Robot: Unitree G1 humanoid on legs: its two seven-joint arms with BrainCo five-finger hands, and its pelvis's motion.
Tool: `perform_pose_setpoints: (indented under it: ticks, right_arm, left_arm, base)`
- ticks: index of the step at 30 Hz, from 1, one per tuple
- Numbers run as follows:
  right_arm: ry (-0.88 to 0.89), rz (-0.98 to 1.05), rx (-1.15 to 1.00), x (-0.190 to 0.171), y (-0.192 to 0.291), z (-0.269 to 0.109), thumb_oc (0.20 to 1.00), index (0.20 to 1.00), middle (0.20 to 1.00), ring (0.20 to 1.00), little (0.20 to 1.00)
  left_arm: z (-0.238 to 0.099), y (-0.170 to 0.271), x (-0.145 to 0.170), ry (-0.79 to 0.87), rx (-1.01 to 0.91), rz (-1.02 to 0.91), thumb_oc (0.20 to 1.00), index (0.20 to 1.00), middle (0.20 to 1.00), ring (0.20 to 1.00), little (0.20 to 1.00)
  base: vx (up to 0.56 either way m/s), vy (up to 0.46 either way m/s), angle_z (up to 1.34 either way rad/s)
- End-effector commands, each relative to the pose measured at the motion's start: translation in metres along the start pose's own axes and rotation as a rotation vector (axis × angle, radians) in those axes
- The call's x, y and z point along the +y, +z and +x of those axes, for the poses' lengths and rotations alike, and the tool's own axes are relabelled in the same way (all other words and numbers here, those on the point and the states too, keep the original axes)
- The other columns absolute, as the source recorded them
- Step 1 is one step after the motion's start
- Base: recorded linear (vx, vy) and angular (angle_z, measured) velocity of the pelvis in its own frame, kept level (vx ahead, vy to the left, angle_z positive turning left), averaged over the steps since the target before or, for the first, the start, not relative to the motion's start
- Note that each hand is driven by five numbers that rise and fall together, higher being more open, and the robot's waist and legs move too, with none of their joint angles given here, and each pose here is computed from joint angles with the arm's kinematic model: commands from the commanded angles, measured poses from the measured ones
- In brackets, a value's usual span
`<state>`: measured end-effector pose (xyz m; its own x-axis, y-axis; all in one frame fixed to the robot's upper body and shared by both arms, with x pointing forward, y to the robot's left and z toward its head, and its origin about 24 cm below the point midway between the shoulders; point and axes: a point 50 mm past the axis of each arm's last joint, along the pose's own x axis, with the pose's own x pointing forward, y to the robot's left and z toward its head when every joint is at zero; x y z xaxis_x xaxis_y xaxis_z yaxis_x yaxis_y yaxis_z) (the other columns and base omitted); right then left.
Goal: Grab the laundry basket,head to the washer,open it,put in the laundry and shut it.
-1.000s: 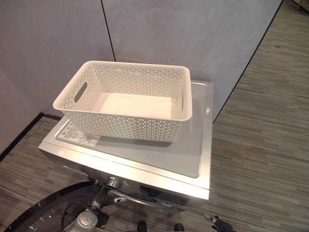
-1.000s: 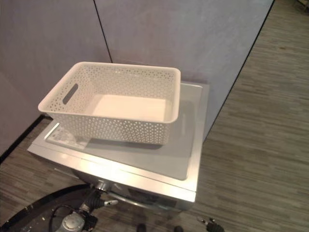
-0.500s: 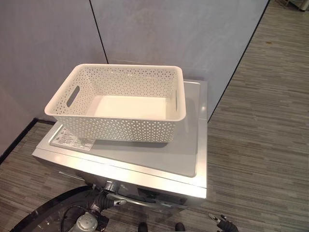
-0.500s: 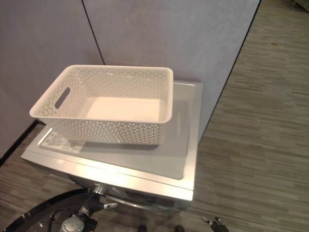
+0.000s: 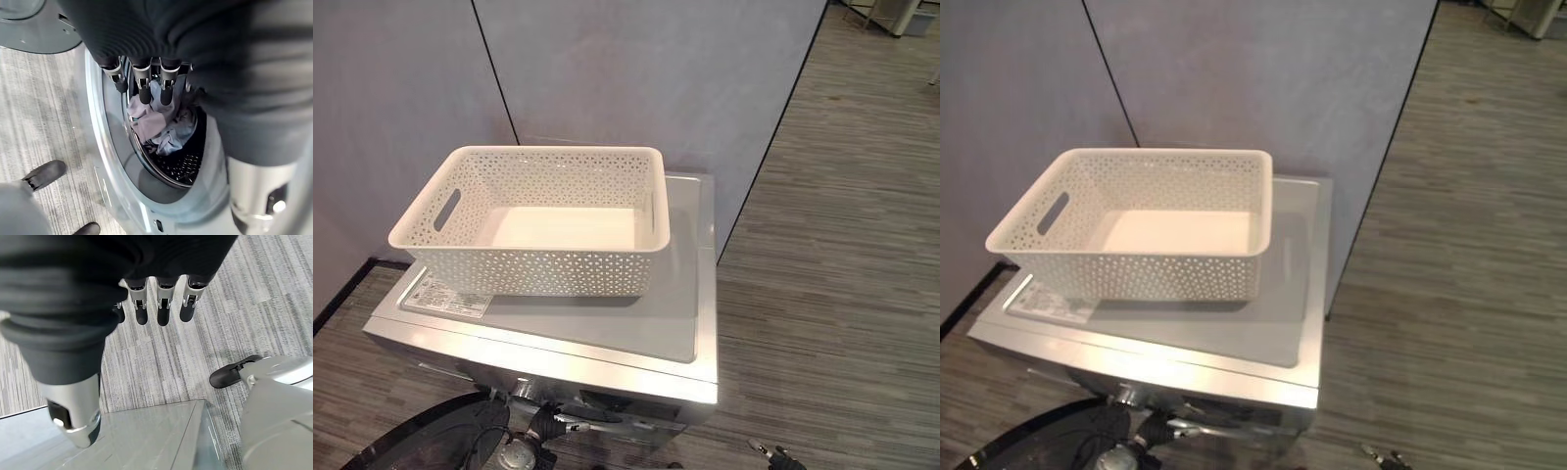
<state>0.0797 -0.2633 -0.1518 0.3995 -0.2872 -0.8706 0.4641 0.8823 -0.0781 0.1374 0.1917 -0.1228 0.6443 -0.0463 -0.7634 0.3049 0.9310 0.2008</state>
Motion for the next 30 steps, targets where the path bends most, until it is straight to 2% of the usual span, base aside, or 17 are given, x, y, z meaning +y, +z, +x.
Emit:
perform_pose_setpoints:
  ticks: [1, 3, 4, 7, 14, 21, 24, 30]
  right_arm:
    - [-0.025, 0.033, -0.125, 0.000, 0.038, 0.006, 1.000, 1.000, 1.000, 1.000, 1.000]
    - [-0.025, 0.040, -0.134, 0.001, 0.040, 0.006, 1.000, 1.000, 1.000, 1.000, 1.000]
    - [-0.024, 0.052, -0.155, 0.003, 0.046, 0.007, 1.000, 1.000, 1.000, 1.000, 1.000]
    - [-0.007, 0.052, -0.176, 0.009, 0.051, 0.007, 1.000, 1.000, 1.000, 1.000, 1.000]
    - [0.010, 0.059, -0.135, 0.010, 0.039, 0.006, 1.000, 1.000, 1.000, 1.000, 1.000]
    - [0.017, 0.038, -0.122, 0.013, 0.040, 0.007, 1.000, 1.000, 1.000, 1.000, 1.000]
    - [0.072, 0.047, -0.144, 0.028, 0.044, 0.007, 1.000, 1.000, 1.000, 1.000, 1.000]
    - [0.082, -0.003, -0.143, 0.029, 0.036, 0.005, 1.000, 1.000, 1.000, 1.000, 1.000]
  left_arm:
    - [0.013, 0.040, 0.012, 0.041, -0.139, -0.018, 1.000, 1.000, 1.000, 1.000, 1.000]
    - [0.015, 0.047, 0.012, 0.041, -0.157, -0.008, 1.000, 1.000, 1.000, 1.000, 1.000]
    - [0.019, 0.069, 0.014, 0.046, -0.221, 0.017, 1.000, 1.000, 1.000, 1.000, 1.000]
    - [0.021, 0.094, 0.014, 0.051, -0.302, 0.035, 1.000, 1.000, 1.000, 1.000, 1.000]
    - [0.013, 0.098, 0.010, 0.039, -0.355, 0.009, 1.000, 1.000, 1.000, 1.000, 1.000]
    - [0.014, 0.104, 0.007, 0.014, -0.370, 0.084, 1.000, 1.000, 1.000, 1.000, 1.000]
    - [0.012, 0.108, 0.018, 0.054, -0.386, 0.063, 1.000, 1.000, 1.000, 1.000, 1.000]
    - [0.004, 0.105, 0.039, 0.127, -0.405, 0.034, 1.000, 1.000, 1.000, 1.000, 1.000]
  base:
    - [-0.19, -0.067, 0.12]
    - [-0.26, -0.039, 0.34]
    - [-0.30, -0.017, 0.60]
    - [-0.29, 0.043, 0.71]
    - [-0.08, 0.304, 0.07]
    - [-0.19, 0.389, 0.02]
    - [-0.29, 0.203, -0.54]
    - [-0.11, -0.019, -0.14]
